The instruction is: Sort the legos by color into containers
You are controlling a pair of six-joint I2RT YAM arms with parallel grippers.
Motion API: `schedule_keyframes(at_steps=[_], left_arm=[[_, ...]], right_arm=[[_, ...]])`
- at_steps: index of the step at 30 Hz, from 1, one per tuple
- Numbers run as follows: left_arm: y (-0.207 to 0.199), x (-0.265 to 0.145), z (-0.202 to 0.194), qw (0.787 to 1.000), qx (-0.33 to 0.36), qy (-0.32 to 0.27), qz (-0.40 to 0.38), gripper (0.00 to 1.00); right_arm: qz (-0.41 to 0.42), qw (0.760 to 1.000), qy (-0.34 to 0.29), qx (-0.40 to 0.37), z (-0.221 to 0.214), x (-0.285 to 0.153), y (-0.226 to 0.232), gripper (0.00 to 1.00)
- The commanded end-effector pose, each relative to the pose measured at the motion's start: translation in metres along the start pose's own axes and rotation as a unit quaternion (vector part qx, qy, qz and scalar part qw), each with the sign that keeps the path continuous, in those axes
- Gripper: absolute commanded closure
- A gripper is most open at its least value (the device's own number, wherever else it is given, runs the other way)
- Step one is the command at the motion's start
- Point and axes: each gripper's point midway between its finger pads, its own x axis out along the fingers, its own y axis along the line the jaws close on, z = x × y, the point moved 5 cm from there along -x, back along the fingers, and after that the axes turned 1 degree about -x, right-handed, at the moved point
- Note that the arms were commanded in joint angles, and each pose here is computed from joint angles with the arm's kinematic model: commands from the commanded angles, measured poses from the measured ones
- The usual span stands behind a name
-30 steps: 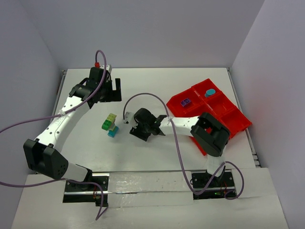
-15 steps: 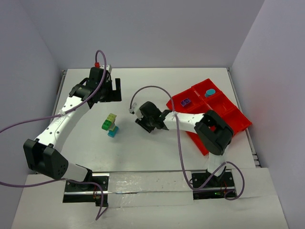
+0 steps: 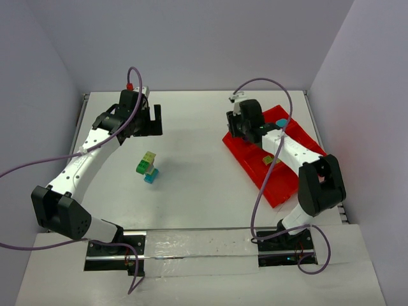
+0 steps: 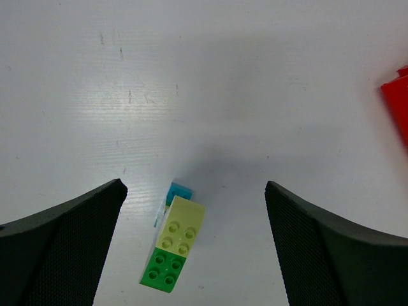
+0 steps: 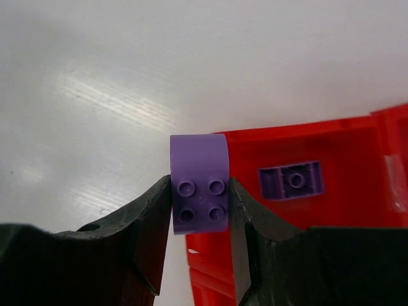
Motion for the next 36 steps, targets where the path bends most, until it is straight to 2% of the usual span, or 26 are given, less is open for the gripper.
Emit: schedule_keyframes(at_steps=[1, 13, 17, 20, 24, 36], left_arm=[[-0.003, -0.008, 0.019, 0.999, -0.003, -0.031, -0.007, 0.01], [-0.005, 0.009, 0.022, 1.000, -0.004, -0.009, -0.006, 0.01], [-0.004, 0.019, 0.020, 1.000, 0.004, 0.008, 0.001, 0.01], [-0.001, 0.025, 0.014, 1.000, 0.002, 0.024, 0.003, 0.01], [0.003, 0.032, 0.010, 0.999, -0.007, 0.037, 0.013, 0.01], [0.011, 0.024, -0.005, 0.998, -0.008, 0.050, 0.025, 0.01]], right_arm=[[-0.050, 0.996, -0.035, 0.060, 0.018, -0.013, -0.032, 0.71], [-0.086, 0.994, -0.009, 0.074, 0.003, 0.008, -0.052, 0.60], [-0.095, 0.993, 0.009, 0.070, -0.004, 0.016, -0.057, 0.49], [-0.102, 0.992, 0.016, 0.074, -0.007, 0.019, -0.061, 0.32], [-0.105, 0.992, 0.014, 0.075, -0.002, 0.021, -0.062, 0.21], [-0.101, 0.990, -0.059, 0.084, 0.056, -0.009, -0.063, 0.19]])
